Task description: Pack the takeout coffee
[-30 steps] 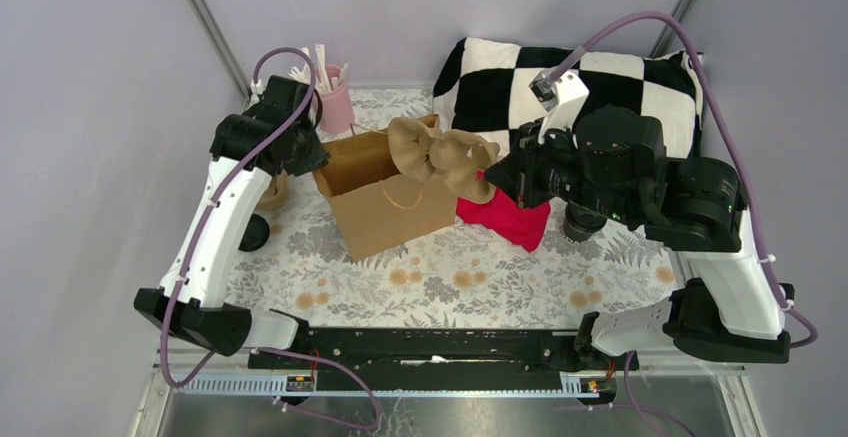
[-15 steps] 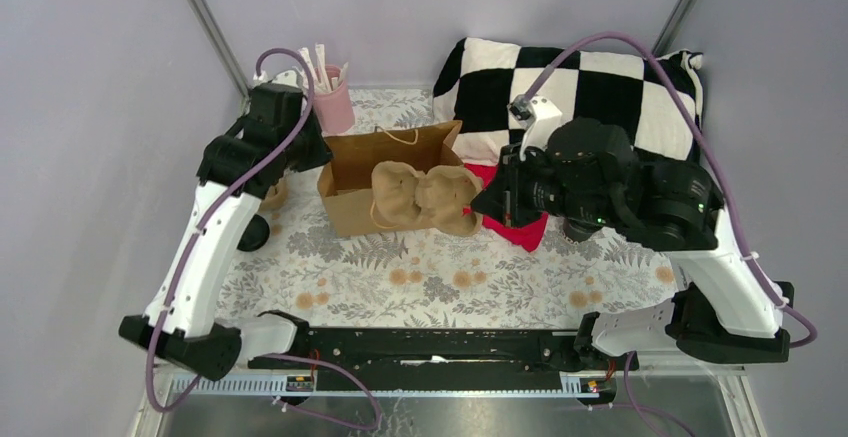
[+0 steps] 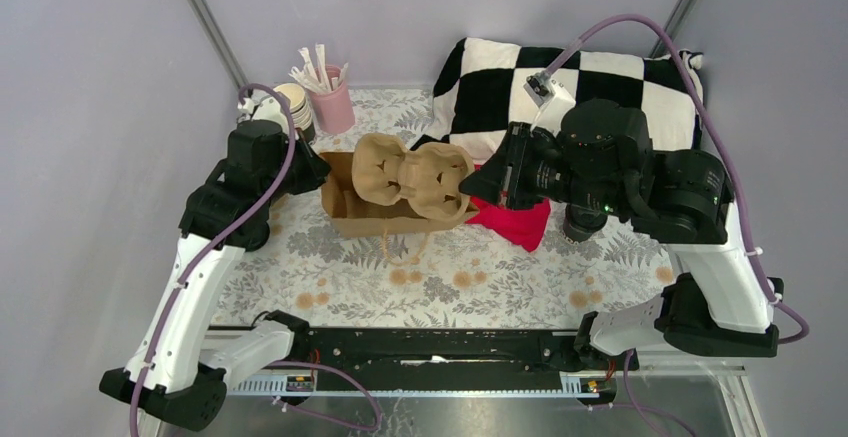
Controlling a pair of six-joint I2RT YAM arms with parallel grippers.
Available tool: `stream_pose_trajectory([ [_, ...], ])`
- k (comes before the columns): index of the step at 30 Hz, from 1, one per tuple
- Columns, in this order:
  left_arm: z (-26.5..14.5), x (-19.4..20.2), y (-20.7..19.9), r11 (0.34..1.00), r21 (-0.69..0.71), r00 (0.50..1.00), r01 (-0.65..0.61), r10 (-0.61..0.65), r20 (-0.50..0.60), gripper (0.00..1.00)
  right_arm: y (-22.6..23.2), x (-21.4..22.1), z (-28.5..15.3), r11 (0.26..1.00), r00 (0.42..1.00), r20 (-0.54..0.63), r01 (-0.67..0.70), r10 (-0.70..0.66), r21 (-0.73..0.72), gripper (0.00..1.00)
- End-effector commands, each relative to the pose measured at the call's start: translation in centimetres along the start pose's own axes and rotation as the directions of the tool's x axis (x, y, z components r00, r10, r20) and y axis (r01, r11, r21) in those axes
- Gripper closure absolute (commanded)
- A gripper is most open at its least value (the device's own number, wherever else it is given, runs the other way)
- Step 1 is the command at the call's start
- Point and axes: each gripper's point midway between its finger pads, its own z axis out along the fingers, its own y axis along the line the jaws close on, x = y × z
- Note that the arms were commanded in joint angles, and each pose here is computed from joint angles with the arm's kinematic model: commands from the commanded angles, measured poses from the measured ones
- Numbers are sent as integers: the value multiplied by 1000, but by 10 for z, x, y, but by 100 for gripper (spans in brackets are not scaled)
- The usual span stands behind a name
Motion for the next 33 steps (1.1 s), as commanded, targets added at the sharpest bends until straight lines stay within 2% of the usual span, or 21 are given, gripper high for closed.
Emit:
stream_pose_trajectory([
  [1,-2,-12,-13,998,69,998,5,-10,67,100,6,0,11,999,999,-14,-43,43,-5,100],
  [5,-4,-13,-13,997,71,997,18,-23,72,100,0,17,28,1000,997,-74,27,-28,-9,100],
  [9,-4,-12,-13,997,68,996,47,-52,71,100,-2,27,32,981,977,-99,181,-188,-74,100],
  [11,-4,-9,-13,996,72,996,55,-59,60,100,-12,27,33,973,969,-92,227,-230,-44,100],
  [16,-5,-6,-13,996,77,997,46,-51,56,100,-56,12,31,943,974,-86,225,-210,245,100],
  [18,-6,-6,-12,996,76,997,46,-51,55,100,-54,1,26,938,976,-56,217,-210,270,100],
  [21,-6,-5,-12,996,76,997,51,-55,54,100,-47,-3,19,954,984,-23,176,-175,243,100],
  [23,-4,-5,-12,996,71,997,49,-53,51,100,-45,4,21,962,986,-45,165,-159,218,100],
  [27,0,-4,-13,997,71,999,32,-34,39,100,-59,15,21,939,969,-109,241,-221,244,100],
  [30,0,-5,-12,998,66,999,22,-25,41,100,-48,6,11,952,972,-63,235,-227,194,100],
  [33,1,-4,-11,998,63,999,21,-24,40,100,-35,2,4,978,987,-25,158,-156,138,100],
])
